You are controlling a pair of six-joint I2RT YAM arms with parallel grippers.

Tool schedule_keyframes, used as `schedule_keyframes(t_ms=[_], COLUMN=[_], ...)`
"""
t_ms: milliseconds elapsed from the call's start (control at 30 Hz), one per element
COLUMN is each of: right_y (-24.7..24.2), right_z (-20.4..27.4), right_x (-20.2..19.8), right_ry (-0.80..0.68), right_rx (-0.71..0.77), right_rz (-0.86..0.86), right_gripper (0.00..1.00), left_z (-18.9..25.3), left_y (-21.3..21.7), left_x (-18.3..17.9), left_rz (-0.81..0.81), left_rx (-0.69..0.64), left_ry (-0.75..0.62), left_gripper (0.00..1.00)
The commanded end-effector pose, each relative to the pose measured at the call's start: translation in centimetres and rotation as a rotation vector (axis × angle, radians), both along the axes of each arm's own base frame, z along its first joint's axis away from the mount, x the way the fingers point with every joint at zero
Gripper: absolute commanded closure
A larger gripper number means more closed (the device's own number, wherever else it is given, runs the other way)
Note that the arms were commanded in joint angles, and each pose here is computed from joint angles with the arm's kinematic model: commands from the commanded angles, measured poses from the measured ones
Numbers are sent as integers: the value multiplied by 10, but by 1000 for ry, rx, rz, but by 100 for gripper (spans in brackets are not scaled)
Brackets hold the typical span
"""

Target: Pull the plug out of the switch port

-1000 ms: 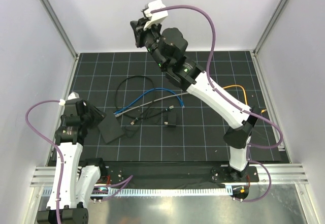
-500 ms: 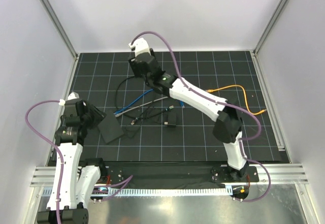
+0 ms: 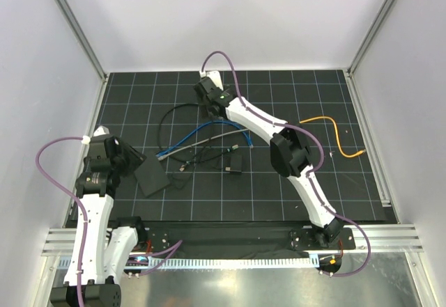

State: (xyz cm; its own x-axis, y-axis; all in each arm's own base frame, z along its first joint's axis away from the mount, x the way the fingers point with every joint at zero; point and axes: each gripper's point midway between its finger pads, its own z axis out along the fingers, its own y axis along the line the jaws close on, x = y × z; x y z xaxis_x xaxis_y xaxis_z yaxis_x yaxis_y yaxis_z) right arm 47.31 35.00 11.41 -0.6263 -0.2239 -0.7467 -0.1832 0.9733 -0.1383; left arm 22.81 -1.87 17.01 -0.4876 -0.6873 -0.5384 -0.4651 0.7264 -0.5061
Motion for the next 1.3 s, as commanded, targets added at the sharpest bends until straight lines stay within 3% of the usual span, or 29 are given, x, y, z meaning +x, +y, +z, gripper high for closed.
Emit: schedule_keyframes(t_ms=[0,200,700,1167,1267], right_y=[16,25,17,28,26], right_z=[8,-24,-72,-93,-88], right_x=[-9,-19,-36,-40,-35], right_ry=[39,120,214,264,236], right_rx=[87,110,96,145,146], right_rz=[7,17,-13,-29,-52], right_gripper=[19,26,55,64,79], left_z=[6,7,8,10,9], left_y=[-2,-2,-2,-3,-3], left_x=[5,5,6,4,3], left_rz=[-25,-26,-26,-27,-30], left_rx=[5,9,7,6,6], left_ry=[-33,-40,-42,-48,-47], left_gripper=[64,64,64,64,63])
